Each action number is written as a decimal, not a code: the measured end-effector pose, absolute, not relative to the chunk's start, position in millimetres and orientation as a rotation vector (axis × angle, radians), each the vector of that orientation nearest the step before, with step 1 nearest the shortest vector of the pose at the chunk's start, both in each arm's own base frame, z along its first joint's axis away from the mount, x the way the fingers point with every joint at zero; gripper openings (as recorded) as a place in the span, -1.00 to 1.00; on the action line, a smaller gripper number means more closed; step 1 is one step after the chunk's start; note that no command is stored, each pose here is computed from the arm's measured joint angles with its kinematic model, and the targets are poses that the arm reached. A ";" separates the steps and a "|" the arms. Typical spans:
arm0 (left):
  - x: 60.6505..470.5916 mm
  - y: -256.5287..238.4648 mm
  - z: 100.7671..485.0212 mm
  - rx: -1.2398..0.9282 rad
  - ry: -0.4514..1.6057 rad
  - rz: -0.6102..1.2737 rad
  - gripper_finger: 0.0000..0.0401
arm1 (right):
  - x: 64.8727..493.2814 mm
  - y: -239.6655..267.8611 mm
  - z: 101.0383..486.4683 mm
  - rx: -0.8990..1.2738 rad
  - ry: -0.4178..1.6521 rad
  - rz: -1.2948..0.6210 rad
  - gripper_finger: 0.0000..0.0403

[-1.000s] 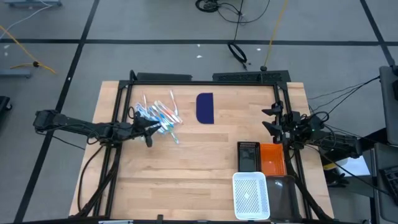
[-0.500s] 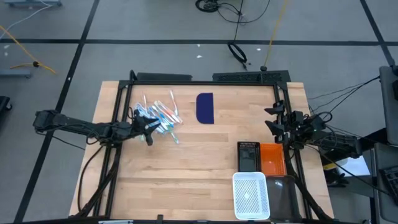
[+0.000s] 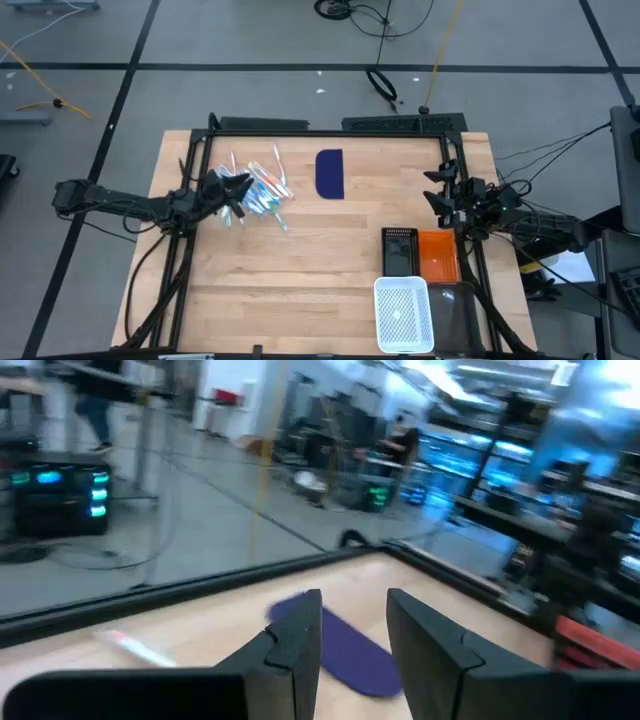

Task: Pick & Place Toothbrushes
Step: Put the orange toothbrush into the white bin

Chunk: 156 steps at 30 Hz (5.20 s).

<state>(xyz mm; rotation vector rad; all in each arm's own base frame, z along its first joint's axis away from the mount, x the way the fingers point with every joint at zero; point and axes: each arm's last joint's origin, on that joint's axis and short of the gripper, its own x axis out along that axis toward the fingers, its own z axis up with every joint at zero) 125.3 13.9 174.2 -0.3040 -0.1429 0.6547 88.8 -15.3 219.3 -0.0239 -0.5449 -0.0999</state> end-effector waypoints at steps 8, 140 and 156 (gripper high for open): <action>139.8 35.2 199.9 -0.317 0.003 0.782 -0.42 | 111.5 -22.4 202.9 0.046 -0.346 -0.187 0.20; 297.7 99.5 259.4 -0.519 0.307 0.441 -0.97 | 129.5 -17.7 184.0 0.148 -0.131 0.093 0.20; 350.4 36.6 242.8 -0.429 0.087 0.253 -0.96 | 132.6 -21.7 192.4 0.211 -0.245 -0.011 0.20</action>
